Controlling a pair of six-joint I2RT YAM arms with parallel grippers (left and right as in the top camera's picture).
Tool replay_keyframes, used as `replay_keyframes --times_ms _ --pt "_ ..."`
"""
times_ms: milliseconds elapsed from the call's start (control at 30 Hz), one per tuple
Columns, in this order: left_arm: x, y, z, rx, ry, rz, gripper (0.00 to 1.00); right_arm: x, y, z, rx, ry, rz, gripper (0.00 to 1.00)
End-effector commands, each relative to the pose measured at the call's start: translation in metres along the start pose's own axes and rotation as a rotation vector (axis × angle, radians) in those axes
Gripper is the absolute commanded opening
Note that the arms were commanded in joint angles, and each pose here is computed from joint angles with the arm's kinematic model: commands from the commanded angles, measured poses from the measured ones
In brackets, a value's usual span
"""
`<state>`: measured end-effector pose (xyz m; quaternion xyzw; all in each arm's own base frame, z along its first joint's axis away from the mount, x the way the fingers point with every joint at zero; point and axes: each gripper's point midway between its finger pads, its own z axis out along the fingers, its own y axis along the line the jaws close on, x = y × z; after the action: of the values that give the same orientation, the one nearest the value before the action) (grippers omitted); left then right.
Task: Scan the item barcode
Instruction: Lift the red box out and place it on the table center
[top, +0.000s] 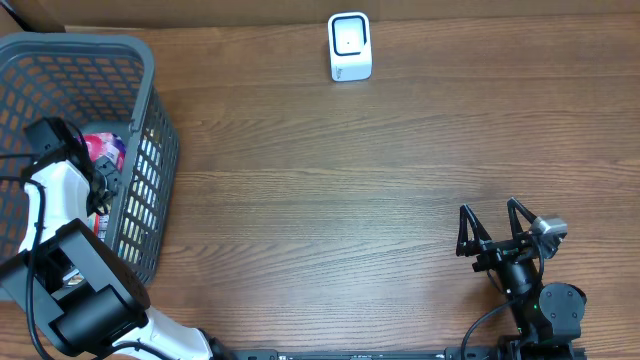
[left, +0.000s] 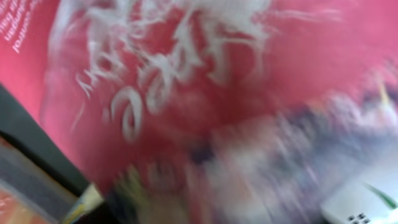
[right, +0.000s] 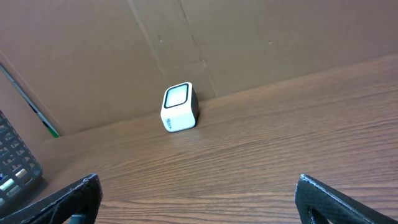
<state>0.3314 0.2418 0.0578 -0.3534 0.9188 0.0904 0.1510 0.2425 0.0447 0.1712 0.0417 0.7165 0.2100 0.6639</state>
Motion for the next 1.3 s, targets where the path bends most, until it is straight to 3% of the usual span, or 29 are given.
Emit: replay_keyframes --times_ms 0,67,100,333,467,700,800,933,1033,1133,1267 --pt "0.003 0.004 0.004 -0.027 0.005 -0.003 0.22 0.004 0.000 0.001 -0.004 0.004 0.001 1.00" --pt "0.001 0.008 0.002 -0.046 0.001 -0.003 0.06 0.003 0.000 0.001 -0.004 0.004 0.001 1.00" --pt "0.001 0.010 0.001 -0.056 -0.001 -0.003 0.04 0.003 0.000 0.001 -0.004 0.004 0.001 1.00" --pt "-0.015 0.015 -0.024 -0.072 -0.073 -0.017 0.04 0.003 0.000 0.001 -0.004 0.004 0.001 1.00" --pt "-0.031 0.016 -0.060 -0.059 -0.163 -0.039 0.04 0.003 0.000 0.001 -0.004 0.004 0.002 1.00" --pt "-0.057 0.022 -0.169 -0.009 -0.375 -0.081 0.04 0.004 0.000 0.001 -0.004 0.004 0.002 1.00" --pt "-0.056 0.011 -0.222 0.098 -0.450 -0.072 0.04 0.003 0.000 0.001 -0.004 0.004 0.002 1.00" --pt "-0.039 -0.022 -0.295 0.325 -0.531 0.000 0.04 0.003 0.000 0.001 -0.004 0.004 0.002 1.00" --pt "-0.015 -0.060 -0.339 0.463 -0.588 0.134 0.04 0.003 0.000 0.001 -0.004 0.004 0.002 1.00" --pt "0.026 -0.105 -0.356 0.537 -0.576 0.368 0.04 0.003 0.000 0.001 -0.004 0.004 0.001 1.00" --pt "0.088 -0.161 -0.346 0.616 -0.452 0.608 0.04 0.004 0.000 0.001 -0.004 0.004 0.002 1.00"
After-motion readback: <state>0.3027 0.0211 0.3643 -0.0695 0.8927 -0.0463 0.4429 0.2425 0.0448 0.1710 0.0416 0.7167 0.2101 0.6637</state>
